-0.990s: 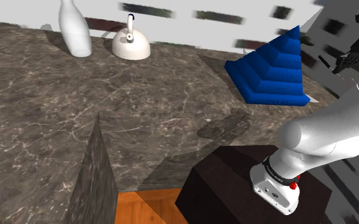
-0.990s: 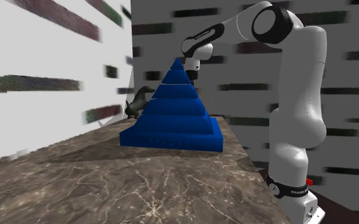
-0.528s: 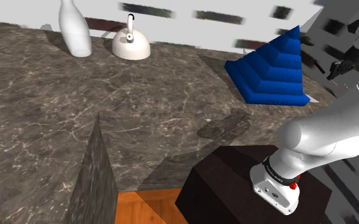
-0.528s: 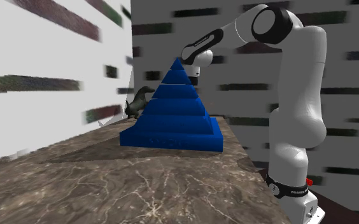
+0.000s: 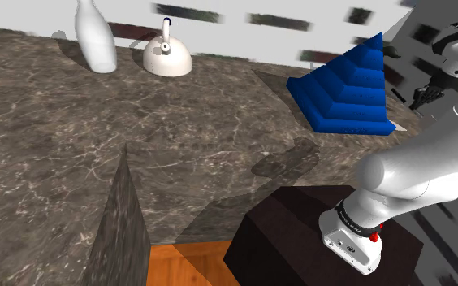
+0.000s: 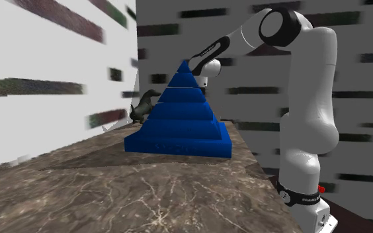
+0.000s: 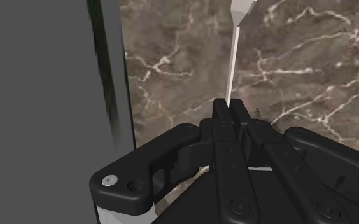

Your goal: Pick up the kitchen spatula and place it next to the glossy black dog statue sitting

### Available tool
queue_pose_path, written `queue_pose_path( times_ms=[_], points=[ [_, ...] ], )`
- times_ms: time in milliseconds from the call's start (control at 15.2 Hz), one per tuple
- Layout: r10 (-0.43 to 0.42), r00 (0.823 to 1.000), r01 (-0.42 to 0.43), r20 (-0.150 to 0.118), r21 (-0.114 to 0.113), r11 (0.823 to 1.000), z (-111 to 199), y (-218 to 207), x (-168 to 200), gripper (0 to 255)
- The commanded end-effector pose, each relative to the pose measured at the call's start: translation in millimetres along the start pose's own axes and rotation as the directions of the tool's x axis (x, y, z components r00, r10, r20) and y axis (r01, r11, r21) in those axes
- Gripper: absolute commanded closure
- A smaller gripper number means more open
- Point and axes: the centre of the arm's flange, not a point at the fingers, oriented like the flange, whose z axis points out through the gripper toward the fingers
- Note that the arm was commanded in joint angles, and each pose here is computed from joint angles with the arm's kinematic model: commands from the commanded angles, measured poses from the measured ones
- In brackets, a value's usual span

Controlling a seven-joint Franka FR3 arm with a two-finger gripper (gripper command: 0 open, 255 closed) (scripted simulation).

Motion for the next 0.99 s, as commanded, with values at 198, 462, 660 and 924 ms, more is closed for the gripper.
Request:
queue_pose_path(
  times_ms=[198,462,660,924],
  points=[
    [0.000,1.000,0.000,0.000,0.000,1.000,21.4,-0.3,-1.7,255],
    [0.000,1.000,0.000,0.000,0.000,1.000,21.4,-0.3,-1.6,255],
    [0.000,1.000,0.000,0.000,0.000,1.000,21.5,0.1,-1.4,0],
    [0.000,1.000,0.000,0.000,0.000,1.000,21.8,0.0,-1.9,0]
  ],
)
